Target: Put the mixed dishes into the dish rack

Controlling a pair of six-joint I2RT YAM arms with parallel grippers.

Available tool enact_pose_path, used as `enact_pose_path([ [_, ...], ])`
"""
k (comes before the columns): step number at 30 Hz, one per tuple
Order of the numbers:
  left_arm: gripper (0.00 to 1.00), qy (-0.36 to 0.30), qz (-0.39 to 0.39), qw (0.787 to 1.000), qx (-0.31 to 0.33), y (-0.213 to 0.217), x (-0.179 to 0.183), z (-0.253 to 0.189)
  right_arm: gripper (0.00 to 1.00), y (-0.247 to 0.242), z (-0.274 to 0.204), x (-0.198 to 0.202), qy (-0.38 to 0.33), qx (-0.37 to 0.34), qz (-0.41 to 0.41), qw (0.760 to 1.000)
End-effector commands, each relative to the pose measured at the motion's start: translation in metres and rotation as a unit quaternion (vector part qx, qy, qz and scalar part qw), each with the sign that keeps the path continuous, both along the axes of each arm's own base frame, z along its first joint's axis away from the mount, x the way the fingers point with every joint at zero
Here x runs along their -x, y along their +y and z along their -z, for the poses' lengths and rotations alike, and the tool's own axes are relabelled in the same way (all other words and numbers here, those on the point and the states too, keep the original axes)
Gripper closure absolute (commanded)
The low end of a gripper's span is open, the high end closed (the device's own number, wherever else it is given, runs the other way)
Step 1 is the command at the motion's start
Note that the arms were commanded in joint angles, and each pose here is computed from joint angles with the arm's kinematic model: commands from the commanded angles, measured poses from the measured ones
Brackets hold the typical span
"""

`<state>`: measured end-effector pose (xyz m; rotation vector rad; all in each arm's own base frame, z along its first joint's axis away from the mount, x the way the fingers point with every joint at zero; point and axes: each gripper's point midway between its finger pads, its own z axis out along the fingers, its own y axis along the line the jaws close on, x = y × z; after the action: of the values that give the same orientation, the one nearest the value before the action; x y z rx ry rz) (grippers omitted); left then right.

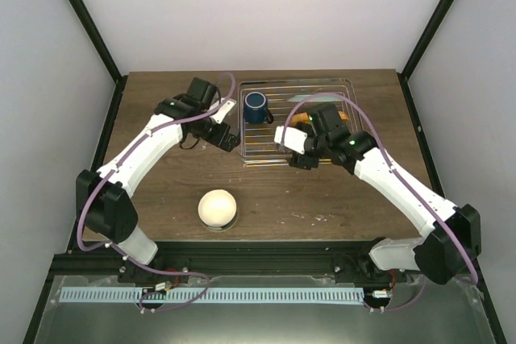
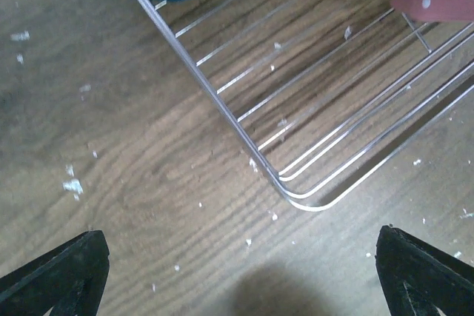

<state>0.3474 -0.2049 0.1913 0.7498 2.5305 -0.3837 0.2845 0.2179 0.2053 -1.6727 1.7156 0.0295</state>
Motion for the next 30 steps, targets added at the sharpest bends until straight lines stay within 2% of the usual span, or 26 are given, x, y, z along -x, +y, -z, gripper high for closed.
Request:
enact_pose_path([
  [1,0.00,0.065,-0.038,0.997,-0.012,0.014,0.028,0.004,0.25,0.032,-0.061,-0.036,-0.032,-0.121,0.054,0.991],
  [6,0.01,0.144,-0.069,0.987,-0.015,0.022,0.060,0.013,0.24,0.046,-0.081,-0.081,-0.023,-0.167,0.138,0.976],
  [11,0.02,0.214,-0.108,0.970,-0.025,0.033,0.097,0.027,0.24,0.049,-0.082,-0.131,-0.009,-0.173,0.219,0.960],
  [16,0.02,0.240,-0.131,0.961,-0.032,0.036,0.126,0.033,0.24,0.043,-0.106,-0.170,0.006,-0.237,0.281,0.930],
  [21,0.02,0.258,-0.123,0.956,-0.058,0.035,0.156,0.047,0.24,0.031,-0.127,-0.198,0.000,-0.273,0.327,0.905],
  [30,0.05,0.252,-0.164,0.949,-0.093,0.055,0.173,0.075,0.24,0.017,-0.131,-0.204,0.003,-0.279,0.364,0.889],
])
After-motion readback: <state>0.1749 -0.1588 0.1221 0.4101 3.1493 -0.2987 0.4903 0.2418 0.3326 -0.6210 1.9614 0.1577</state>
